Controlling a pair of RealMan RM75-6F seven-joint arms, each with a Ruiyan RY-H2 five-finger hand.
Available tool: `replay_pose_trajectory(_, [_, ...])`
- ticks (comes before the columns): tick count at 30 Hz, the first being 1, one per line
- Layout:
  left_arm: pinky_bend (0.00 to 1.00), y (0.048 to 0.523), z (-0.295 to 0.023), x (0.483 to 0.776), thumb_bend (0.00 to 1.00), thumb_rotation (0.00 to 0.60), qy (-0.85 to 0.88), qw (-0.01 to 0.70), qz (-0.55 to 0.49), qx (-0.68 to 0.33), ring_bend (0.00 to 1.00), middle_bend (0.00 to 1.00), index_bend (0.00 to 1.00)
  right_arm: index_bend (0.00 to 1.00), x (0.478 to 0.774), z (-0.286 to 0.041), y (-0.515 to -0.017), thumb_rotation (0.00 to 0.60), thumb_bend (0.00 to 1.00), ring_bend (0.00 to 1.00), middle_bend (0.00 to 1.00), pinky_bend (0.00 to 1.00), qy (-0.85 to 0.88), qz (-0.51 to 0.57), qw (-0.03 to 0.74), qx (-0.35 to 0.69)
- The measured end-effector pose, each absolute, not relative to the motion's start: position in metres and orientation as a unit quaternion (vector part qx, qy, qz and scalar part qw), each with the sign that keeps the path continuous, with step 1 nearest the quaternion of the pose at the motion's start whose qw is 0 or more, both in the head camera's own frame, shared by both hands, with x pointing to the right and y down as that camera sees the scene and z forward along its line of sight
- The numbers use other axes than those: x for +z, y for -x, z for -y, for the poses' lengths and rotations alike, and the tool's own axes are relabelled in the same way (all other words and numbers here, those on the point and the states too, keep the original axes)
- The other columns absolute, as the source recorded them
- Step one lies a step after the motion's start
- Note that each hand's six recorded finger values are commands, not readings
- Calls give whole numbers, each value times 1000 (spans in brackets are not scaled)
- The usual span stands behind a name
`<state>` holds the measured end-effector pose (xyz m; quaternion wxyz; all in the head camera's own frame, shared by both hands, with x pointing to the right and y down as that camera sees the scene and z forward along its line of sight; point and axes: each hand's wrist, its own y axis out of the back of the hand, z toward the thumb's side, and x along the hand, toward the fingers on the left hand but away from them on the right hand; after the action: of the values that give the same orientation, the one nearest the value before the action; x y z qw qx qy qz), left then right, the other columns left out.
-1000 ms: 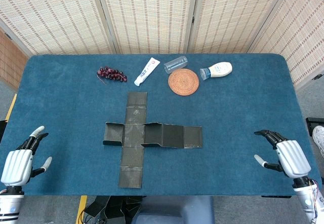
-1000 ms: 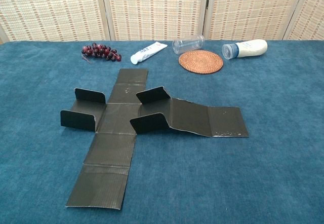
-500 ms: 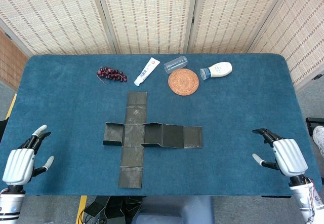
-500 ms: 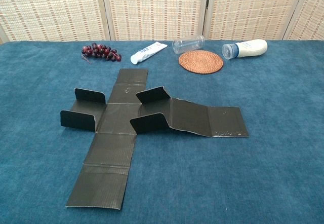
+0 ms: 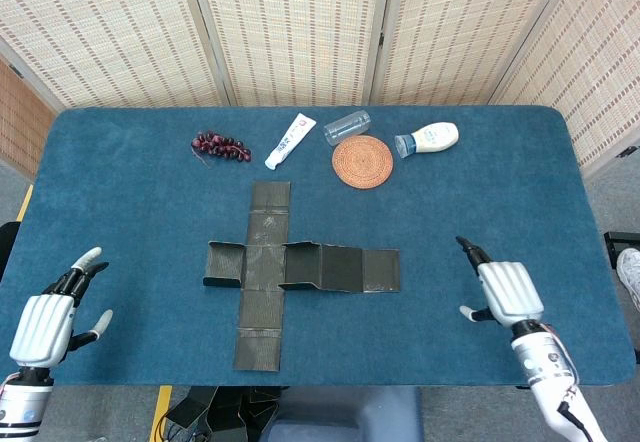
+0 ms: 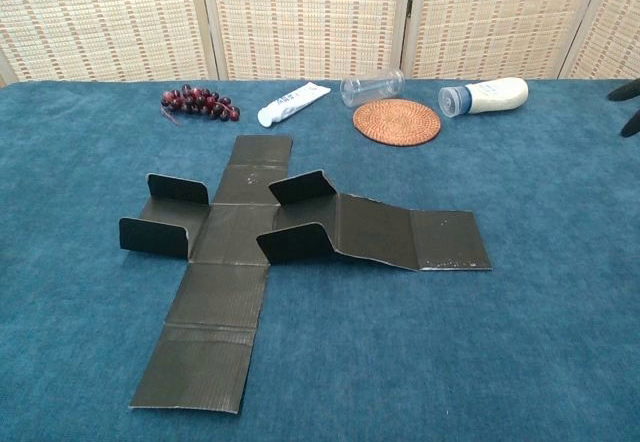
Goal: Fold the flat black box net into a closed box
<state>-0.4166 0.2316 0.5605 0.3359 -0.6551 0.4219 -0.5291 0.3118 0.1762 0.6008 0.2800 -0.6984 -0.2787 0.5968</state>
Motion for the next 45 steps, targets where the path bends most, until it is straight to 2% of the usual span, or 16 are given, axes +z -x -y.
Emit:
replay_pose_trajectory(7, [427, 417, -232, 556, 267, 600, 656, 339, -424, -525, 253, 130, 182, 36, 629, -172, -254, 600, 0, 790, 101, 911, 724, 230, 257, 597])
replay_pose_trajectory(18, [427, 418, -234, 555, 267, 600, 658, 338, -422, -524, 252, 130, 182, 64, 669, -164, -180, 600, 0, 790, 97, 911, 732, 178, 256, 606])
replay_pose_trajectory(30, [427, 421, -235, 554, 267, 600, 659, 336, -423, -524, 252, 129, 182, 64, 705, -154, -136, 600, 0, 790, 104, 911, 700, 145, 262, 648])
replay_pose_trajectory(45, [426, 429, -235, 554, 267, 600, 656, 332, -426, -527, 250, 130, 182, 64, 721, -146, -104, 600, 0, 790, 105, 911, 691, 131, 265, 660])
